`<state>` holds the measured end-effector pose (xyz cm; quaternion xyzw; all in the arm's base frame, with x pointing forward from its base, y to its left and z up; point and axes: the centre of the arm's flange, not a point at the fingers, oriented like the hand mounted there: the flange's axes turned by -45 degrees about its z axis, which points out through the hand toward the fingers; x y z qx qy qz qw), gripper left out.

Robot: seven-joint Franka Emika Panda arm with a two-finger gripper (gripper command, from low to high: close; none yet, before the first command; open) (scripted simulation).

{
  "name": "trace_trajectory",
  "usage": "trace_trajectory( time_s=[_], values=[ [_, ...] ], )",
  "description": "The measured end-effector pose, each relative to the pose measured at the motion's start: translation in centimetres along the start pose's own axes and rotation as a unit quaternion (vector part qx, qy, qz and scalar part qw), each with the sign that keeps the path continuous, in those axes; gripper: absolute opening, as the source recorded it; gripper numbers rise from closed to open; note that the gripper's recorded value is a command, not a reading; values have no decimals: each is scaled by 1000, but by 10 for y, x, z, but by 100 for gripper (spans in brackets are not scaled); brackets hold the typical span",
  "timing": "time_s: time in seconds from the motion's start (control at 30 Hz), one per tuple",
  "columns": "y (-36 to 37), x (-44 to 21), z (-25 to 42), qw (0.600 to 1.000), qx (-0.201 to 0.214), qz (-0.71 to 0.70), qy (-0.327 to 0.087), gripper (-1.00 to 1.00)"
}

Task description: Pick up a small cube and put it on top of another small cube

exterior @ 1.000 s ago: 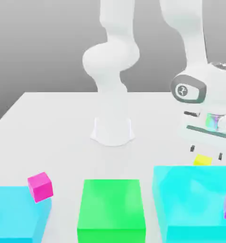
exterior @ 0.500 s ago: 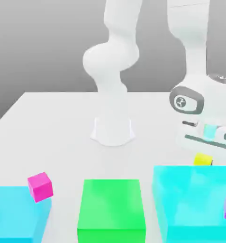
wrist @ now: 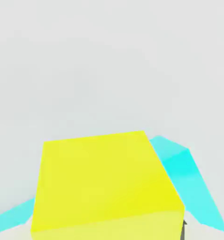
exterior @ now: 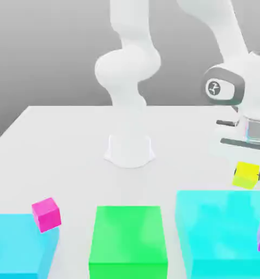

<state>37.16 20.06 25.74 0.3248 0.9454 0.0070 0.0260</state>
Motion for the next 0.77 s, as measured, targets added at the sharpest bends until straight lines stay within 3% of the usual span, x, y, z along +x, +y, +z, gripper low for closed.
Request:
trace_trajectory(
  time_s=[0.13,0.33,0.47,0.7,0.73,0.77],
  values=[
    [-64,-123,-25,995,6,97,-5,-100],
    [-177,-220,-51,982,17,188,-3,-100],
    [-264,-259,-49,965,20,260,16,-100],
    [-282,-263,-3,961,18,274,21,-100],
    [-283,-262,5,962,20,273,19,100],
    [-281,-262,5,962,20,271,20,100]
  ],
)
